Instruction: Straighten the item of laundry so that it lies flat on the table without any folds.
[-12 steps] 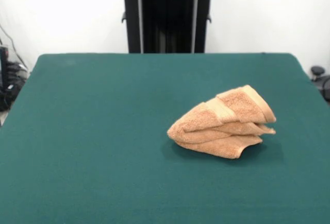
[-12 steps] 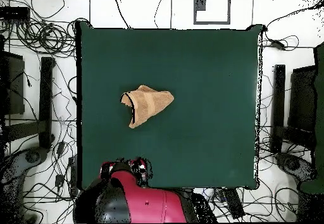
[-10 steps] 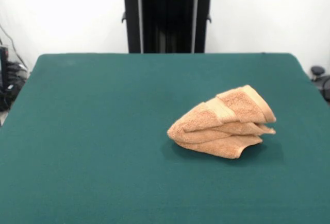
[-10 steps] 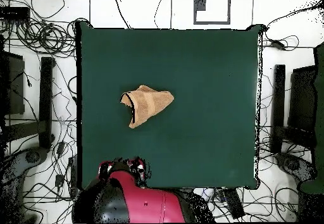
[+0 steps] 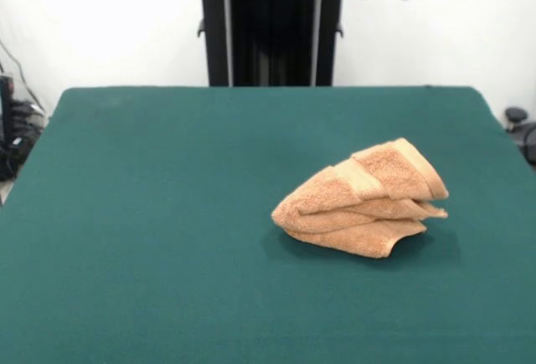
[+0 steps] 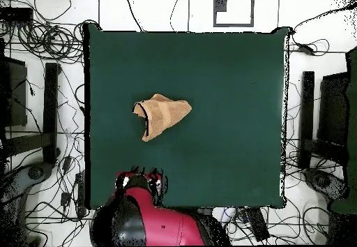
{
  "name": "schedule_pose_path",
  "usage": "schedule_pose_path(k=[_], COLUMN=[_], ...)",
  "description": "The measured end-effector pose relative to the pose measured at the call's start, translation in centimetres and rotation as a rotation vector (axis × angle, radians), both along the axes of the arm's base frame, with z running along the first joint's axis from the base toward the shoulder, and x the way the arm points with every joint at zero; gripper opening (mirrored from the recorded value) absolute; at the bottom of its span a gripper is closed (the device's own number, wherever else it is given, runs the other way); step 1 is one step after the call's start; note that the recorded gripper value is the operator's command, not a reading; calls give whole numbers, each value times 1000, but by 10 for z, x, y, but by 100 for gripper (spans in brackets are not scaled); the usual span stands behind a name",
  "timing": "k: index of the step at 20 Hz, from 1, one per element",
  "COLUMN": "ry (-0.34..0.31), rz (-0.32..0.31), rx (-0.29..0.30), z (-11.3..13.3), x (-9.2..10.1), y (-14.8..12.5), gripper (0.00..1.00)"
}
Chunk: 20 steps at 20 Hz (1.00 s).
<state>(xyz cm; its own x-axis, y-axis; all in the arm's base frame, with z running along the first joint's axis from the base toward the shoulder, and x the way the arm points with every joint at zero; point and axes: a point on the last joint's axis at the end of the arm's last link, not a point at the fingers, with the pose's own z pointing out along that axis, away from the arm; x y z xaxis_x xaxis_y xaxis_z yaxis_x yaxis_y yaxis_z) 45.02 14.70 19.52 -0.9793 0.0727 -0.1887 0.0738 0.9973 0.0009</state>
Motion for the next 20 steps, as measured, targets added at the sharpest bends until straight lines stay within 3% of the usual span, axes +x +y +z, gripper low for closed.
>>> schedule_pose_path(k=[7,20], ry=[23,175], rz=[-3,9], rx=[-18,-32], z=[-33,-83], x=[-24,-58], y=[-2,1], gripper=[100,100])
